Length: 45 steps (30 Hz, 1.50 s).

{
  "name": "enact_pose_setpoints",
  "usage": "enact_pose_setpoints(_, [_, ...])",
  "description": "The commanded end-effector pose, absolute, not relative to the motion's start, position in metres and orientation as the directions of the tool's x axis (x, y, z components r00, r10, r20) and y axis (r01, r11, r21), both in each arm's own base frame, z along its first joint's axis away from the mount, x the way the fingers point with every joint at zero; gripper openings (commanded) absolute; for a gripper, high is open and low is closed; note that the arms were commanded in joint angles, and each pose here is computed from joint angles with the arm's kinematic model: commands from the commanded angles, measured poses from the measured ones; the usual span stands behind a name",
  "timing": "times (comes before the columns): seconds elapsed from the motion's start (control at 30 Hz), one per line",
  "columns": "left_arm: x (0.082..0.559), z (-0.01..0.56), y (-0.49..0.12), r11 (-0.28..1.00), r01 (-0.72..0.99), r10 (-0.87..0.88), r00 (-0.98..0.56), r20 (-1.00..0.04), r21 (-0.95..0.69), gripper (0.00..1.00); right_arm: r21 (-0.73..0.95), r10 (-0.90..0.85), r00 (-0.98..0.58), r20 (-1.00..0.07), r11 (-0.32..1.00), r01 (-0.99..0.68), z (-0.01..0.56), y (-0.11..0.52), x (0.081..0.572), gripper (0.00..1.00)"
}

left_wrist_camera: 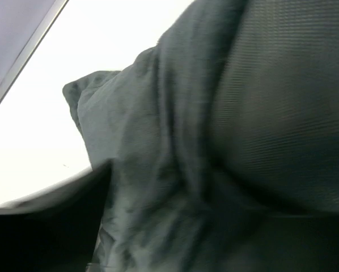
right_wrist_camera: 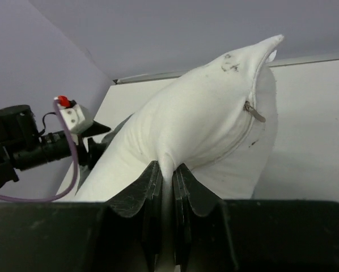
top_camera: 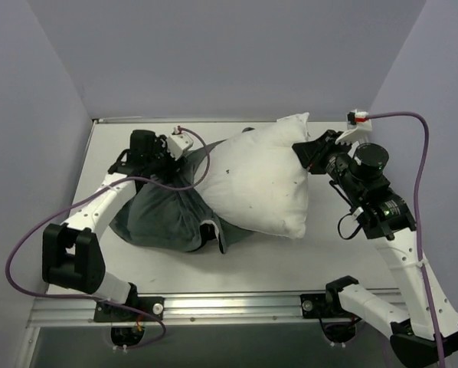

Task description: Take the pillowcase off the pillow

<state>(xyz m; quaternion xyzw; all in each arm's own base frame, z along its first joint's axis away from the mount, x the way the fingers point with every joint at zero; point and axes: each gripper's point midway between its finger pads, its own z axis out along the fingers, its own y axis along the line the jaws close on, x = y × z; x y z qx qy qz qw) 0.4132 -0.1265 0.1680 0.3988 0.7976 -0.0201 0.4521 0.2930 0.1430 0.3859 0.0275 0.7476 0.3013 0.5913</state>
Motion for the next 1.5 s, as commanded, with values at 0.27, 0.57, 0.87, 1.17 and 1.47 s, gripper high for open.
enact_pose_setpoints(0.27, [0.264, 0.359, -0.231, 0.360, 0.886, 0.541, 0.057, -0.839, 0.292, 0.94, 0.544, 0.526, -0.159, -0.835, 0.752, -0.372, 0.415, 0.187, 0.308, 0.00])
enact_pose_setpoints(0.57, [0.238, 0.374, -0.287, 0.264, 0.835, 0.637, 0.225, -0.737, 0.483, 0.94, 0.541, 0.533, -0.147, -0.833, 0.730, -0.417, 0.451, 0.205, 0.307, 0.00])
enact_pose_setpoints(0.87, [0.198, 0.344, -0.320, 0.073, 0.796, 0.706, 0.384, -0.595, 0.601, 0.94, 0.584, 0.586, -0.123, -0.801, 0.719, -0.377, 0.469, 0.206, 0.316, 0.00])
enact_pose_setpoints(1.17, [0.237, 0.328, -0.344, 0.163, 0.729, 0.739, 0.357, -0.572, 0.665, 0.80, 0.588, 0.597, -0.120, -0.793, 0.700, -0.406, 0.482, 0.218, 0.300, 0.00])
enact_pose_setpoints(1.47, [0.257, 0.363, -0.326, 0.355, 0.701, 0.676, 0.265, -0.687, 0.619, 0.02, 0.576, 0.580, -0.127, -0.805, 0.711, -0.404, 0.476, 0.216, 0.296, 0.00])
